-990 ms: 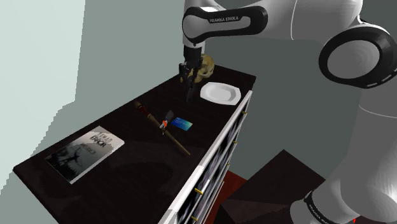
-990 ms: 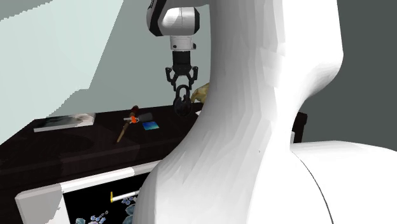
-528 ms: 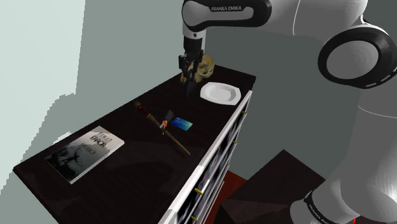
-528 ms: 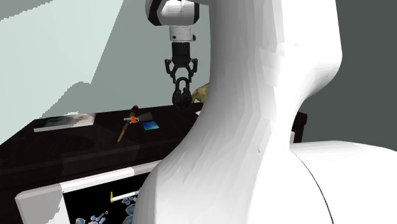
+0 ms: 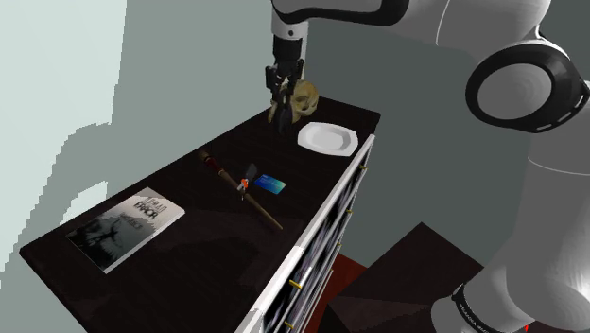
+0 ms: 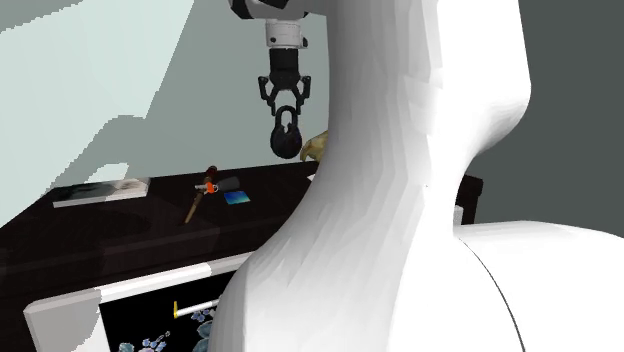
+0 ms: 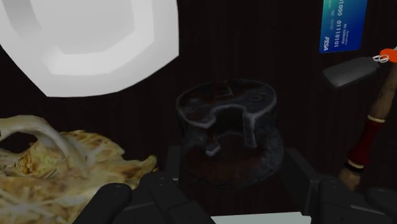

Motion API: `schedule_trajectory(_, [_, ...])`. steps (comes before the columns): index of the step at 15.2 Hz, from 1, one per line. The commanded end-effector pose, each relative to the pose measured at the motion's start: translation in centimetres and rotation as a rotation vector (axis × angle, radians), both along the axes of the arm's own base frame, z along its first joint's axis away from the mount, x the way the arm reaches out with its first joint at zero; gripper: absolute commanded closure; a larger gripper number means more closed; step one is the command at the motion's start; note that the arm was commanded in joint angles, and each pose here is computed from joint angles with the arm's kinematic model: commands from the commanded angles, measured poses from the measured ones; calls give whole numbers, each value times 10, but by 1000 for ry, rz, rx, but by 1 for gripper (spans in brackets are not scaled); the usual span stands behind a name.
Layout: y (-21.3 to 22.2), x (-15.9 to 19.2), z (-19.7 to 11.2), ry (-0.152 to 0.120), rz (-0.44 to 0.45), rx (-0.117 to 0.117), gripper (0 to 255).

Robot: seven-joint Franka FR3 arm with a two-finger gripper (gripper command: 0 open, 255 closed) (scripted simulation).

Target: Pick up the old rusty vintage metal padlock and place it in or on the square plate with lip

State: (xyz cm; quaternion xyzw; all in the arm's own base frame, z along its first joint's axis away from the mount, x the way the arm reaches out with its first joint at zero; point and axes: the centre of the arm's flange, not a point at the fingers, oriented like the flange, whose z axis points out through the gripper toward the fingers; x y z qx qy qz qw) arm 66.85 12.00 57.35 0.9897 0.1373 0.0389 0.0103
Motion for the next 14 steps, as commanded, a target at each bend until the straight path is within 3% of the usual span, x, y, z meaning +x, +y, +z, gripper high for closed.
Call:
schedule_trajectory(1, [-1, 0, 10, 0, 0, 0, 255])
schedule_trajectory(14, [-162, -38, 57, 0, 0, 0, 255])
